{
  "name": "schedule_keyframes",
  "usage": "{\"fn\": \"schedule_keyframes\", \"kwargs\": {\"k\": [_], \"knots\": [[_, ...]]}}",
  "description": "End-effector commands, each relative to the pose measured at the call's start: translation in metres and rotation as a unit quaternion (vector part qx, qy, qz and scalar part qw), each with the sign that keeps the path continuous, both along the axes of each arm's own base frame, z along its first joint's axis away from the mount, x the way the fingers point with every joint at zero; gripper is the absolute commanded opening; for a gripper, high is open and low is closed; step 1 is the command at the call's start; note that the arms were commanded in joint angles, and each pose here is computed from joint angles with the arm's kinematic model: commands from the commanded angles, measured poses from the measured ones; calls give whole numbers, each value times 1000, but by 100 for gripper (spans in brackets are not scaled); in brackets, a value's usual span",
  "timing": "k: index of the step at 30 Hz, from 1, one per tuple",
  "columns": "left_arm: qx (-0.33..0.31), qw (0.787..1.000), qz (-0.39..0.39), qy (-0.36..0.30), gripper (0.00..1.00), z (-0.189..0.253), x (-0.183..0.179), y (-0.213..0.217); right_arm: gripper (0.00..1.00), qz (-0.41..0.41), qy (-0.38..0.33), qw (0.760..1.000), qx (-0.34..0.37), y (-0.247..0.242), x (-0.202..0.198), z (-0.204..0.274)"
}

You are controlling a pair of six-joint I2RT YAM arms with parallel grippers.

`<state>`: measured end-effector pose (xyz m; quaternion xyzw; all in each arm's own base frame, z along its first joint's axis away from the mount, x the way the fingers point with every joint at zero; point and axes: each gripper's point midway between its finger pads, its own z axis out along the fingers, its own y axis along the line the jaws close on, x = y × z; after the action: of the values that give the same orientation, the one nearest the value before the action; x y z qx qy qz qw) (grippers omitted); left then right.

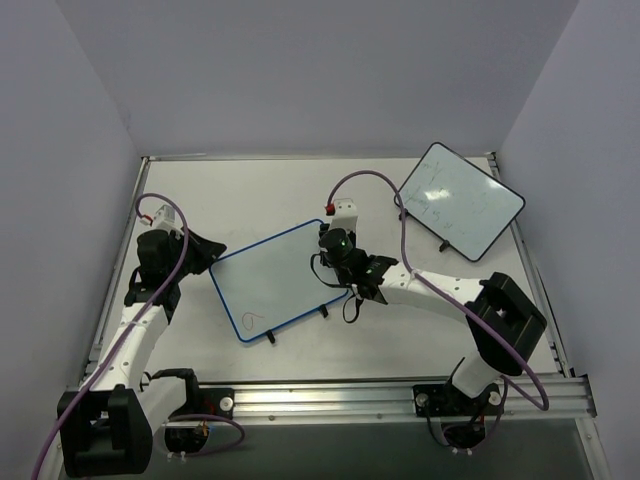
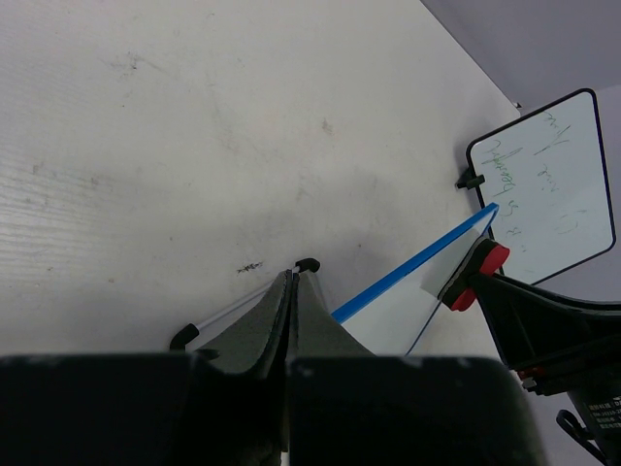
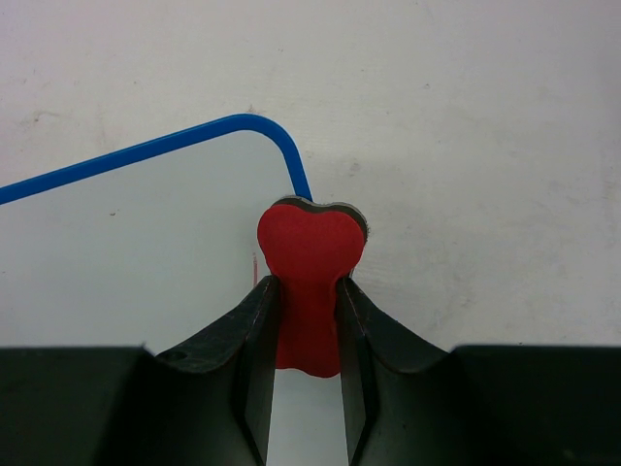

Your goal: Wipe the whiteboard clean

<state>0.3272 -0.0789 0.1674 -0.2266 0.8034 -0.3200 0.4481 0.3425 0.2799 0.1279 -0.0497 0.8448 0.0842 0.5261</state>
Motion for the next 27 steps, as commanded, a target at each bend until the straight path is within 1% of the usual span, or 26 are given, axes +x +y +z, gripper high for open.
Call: {"fn": "schedule_keyframes", "kwargs": {"k": [1, 3, 6, 10, 16, 19, 27], "knots": [[2, 1000, -6, -31, 2, 16, 5, -2, 0, 5, -2, 1000, 8, 1, -7, 0], [3, 999, -6, -31, 2, 15, 5, -2, 0, 9, 2, 1000, 9, 3, -11, -4], [1, 999, -21, -31, 2, 15, 3, -12, 0, 19, 4, 1000, 9, 10, -20, -8], [0, 999, -21, -31, 2, 15, 3, -13, 0, 38, 5, 999, 3, 25, -42, -14], [0, 999, -22, -31, 2, 15, 3, -13, 0, 34, 2, 999, 5, 25, -56, -16], [-1, 999, -23, -32, 2, 16, 3, -13, 0, 21, 0, 1000, -3, 18, -47, -15], [4, 999, -21, -31, 2, 16, 4, -12, 0, -13, -1, 1000, 6, -14, -7, -1]]}}
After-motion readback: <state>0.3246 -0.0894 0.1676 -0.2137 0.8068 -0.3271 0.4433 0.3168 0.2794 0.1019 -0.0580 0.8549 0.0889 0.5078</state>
